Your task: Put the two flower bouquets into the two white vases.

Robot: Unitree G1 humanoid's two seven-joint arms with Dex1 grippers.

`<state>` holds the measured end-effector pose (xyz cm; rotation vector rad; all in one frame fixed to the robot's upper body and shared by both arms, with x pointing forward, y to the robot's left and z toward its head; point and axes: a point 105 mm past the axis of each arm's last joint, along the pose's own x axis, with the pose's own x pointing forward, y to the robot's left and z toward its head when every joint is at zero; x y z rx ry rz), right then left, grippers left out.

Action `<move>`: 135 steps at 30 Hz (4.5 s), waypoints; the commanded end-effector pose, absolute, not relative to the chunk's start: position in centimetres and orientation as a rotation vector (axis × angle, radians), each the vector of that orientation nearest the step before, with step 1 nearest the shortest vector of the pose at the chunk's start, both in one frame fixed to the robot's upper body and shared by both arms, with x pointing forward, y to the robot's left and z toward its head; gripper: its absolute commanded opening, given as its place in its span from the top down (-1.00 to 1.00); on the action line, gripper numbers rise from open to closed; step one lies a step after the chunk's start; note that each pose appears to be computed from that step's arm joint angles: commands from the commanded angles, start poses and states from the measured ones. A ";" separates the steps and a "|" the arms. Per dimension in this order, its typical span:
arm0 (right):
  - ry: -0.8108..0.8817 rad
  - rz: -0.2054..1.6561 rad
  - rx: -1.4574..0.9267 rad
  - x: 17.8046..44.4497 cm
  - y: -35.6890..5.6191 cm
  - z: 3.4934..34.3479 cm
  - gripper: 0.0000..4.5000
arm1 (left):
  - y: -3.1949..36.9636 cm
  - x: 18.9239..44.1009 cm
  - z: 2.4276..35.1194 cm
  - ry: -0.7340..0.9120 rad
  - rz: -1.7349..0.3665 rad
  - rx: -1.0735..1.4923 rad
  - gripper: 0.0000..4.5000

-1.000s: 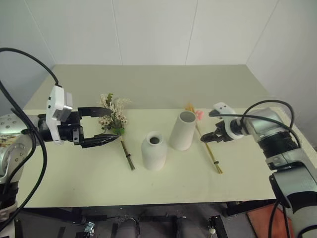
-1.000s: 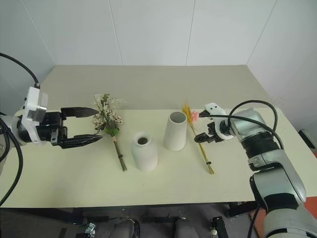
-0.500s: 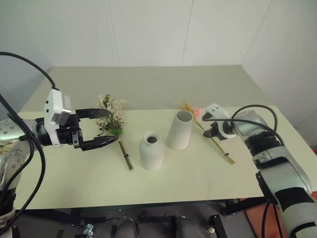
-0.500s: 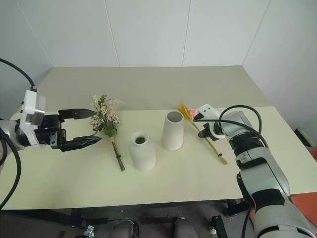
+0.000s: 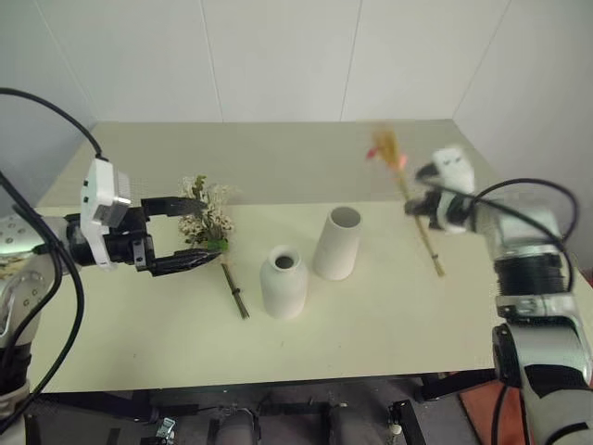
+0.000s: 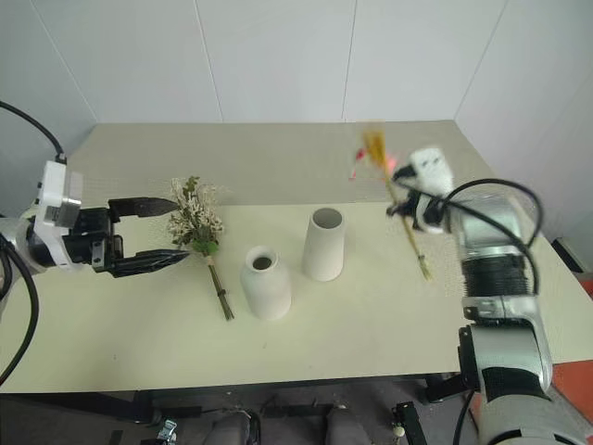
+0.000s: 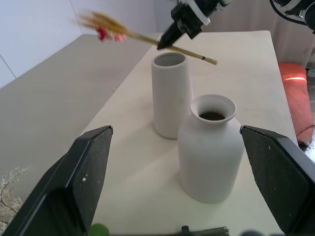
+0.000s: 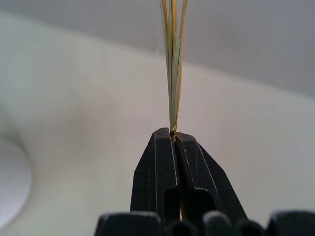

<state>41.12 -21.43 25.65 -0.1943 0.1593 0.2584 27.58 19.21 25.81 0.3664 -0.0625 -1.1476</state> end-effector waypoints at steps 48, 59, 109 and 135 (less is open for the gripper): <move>-0.430 0.582 0.117 35.5 -9.6 31.9 0.99 | 17.4 27.7 28.1 -0.123 -1.227 0.224 -1.00; -0.530 0.583 0.122 33.8 -9.6 34.2 0.99 | 17.3 27.8 27.9 -0.116 -1.234 0.226 -1.00; -0.455 0.601 0.132 33.7 -9.0 28.3 0.24 | 17.8 27.5 26.6 -0.081 -1.171 0.239 -1.00; -0.225 0.943 -0.353 27.0 -16.1 26.5 -0.99 | 18.1 36.6 12.3 0.686 -0.379 0.309 -1.00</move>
